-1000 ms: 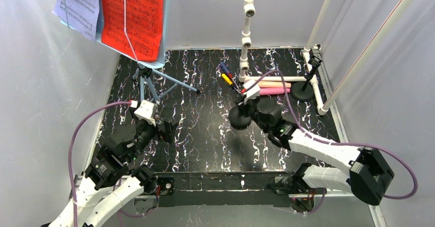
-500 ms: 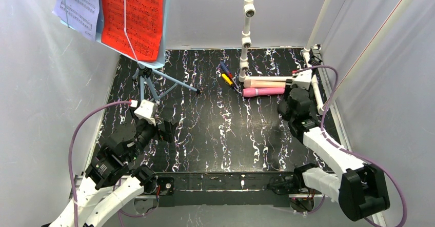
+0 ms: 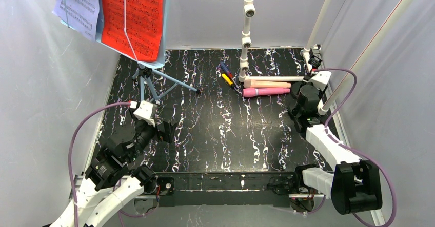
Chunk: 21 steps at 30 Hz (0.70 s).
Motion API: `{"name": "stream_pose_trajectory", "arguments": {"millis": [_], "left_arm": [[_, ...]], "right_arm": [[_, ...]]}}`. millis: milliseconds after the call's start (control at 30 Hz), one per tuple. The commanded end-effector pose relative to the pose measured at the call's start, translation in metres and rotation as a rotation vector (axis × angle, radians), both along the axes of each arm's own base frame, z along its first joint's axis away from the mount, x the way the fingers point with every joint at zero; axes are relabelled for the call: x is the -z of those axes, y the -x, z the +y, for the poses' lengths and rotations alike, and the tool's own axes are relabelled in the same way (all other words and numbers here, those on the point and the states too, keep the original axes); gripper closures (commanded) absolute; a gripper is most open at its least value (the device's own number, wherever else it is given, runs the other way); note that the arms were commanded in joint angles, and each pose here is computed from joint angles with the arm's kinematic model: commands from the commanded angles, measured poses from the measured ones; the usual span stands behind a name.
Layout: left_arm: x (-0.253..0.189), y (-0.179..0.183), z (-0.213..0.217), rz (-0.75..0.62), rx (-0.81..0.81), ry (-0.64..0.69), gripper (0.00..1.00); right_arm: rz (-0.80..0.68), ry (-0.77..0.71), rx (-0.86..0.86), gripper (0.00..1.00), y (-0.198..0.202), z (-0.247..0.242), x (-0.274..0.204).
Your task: Pack up the instrument practice props
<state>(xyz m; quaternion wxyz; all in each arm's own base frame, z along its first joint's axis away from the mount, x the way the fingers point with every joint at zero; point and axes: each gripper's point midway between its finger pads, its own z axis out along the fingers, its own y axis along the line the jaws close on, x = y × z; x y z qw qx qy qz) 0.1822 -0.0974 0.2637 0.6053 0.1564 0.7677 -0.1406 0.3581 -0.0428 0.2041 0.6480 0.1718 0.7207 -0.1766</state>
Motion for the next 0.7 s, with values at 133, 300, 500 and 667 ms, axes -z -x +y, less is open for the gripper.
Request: {"name": "stream_pose_trajectory", "arguments": {"millis": [133, 300, 500, 667], "left_arm": [[-0.007, 0.001, 0.001, -0.031, 0.003, 0.016, 0.02], [-0.008, 0.002, 0.002, -0.035, 0.003, 0.020, 0.02], [-0.010, 0.002, 0.003, -0.046, 0.003, 0.026, 0.02], [-0.011, 0.003, 0.003, -0.058, 0.005, 0.034, 0.02]], "right_arm": [[-0.128, 0.018, 0.145, 0.68, 0.018, -0.031, -0.037], [-0.118, 0.021, 0.140, 0.67, 0.013, -0.032, -0.027], [-0.150, 0.014, 0.129, 0.62, 0.010, -0.031, -0.024], [-0.136, 0.044, 0.075, 0.48, 0.011, -0.025, -0.026]]}}
